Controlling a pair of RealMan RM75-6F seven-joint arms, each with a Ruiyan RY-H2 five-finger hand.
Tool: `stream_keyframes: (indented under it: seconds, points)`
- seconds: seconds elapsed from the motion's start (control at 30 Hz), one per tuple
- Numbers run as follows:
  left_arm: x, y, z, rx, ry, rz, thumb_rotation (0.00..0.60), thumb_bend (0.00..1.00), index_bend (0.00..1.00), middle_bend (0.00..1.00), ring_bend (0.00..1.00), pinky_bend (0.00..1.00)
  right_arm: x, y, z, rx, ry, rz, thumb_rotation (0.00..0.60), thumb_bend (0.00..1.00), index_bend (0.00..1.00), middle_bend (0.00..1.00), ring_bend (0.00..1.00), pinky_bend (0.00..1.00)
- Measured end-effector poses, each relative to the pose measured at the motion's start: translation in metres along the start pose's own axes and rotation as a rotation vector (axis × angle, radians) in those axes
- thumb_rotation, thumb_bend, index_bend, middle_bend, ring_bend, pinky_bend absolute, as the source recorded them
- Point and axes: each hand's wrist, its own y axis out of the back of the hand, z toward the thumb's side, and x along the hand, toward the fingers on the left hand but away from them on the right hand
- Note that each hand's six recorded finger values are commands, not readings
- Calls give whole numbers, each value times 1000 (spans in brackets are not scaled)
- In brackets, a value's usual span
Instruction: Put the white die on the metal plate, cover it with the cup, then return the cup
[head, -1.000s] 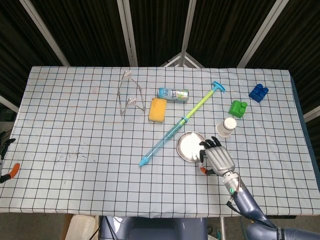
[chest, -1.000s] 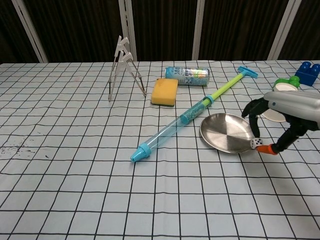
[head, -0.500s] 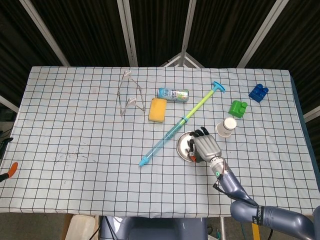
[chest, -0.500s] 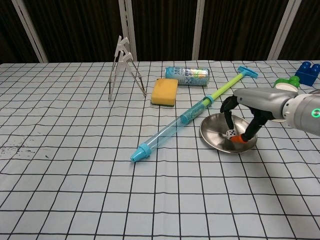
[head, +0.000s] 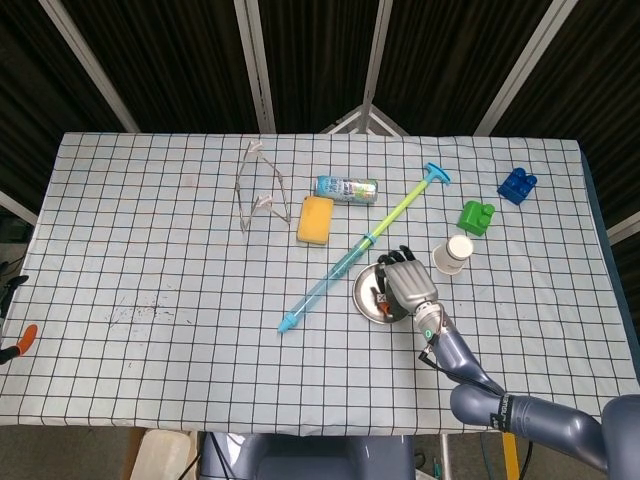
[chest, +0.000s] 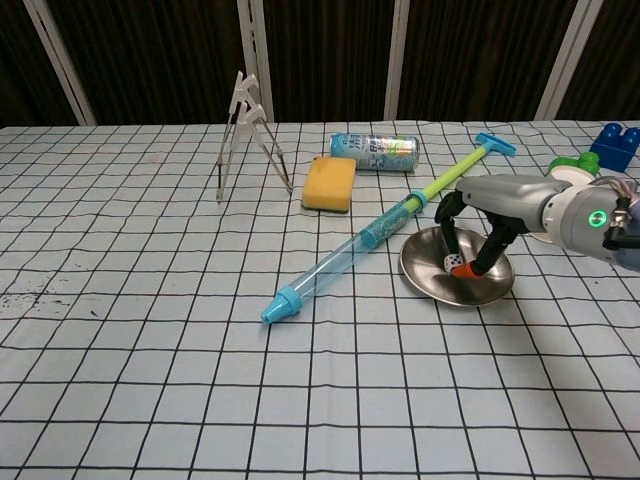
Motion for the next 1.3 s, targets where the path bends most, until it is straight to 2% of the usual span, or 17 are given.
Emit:
stream_keyframes:
  seconds: [0.13,0.2,0.3,0.33,0.43,0.57,0.8,0.97,1.13,1.3]
  points:
    - [0,0,-1,2,5,1,600,457,161,0,0,35,-8,-2,-2,8,-9,4,600,352,623,227,142,0]
    - [1,0,-1,4,7,0,600,457,163,0,0,35,-11,-3,-4,12,-14,6,600,353,589,227,139,0]
    - [1,-1,-1,5,6,-2,600,457,164,0,0,35,-14,-3,-6,20,-20,10,600,316,464,221,111,0]
    - [2,-1,-1,7,5,-3,600,457,164,0,0,35,-15,-3,-7,25,-22,12,600,274,392,210,95,0]
    - [2,-3,1,11,2,-6,600,457,164,0,0,35,-15,0,-11,48,-31,13,600,177,263,180,79,0]
    - [2,-3,1,12,1,-6,600,456,164,0,0,35,-14,5,-13,56,-38,4,600,127,183,156,71,0]
    - [1,-2,1,10,0,-4,600,457,164,0,0,35,-7,17,-11,68,-31,-11,600,114,141,148,68,0]
    - [1,-2,1,8,-2,-3,600,457,164,0,0,35,2,44,-12,68,-36,-81,600,114,140,150,87,0]
    - [0,-3,2,9,-2,-7,600,457,164,0,0,35,7,79,-32,68,-84,-180,600,114,179,176,129,0]
    - [0,-3,2,12,1,-8,600,456,164,0,0,35,6,96,-58,57,-140,-216,600,114,228,212,144,0]
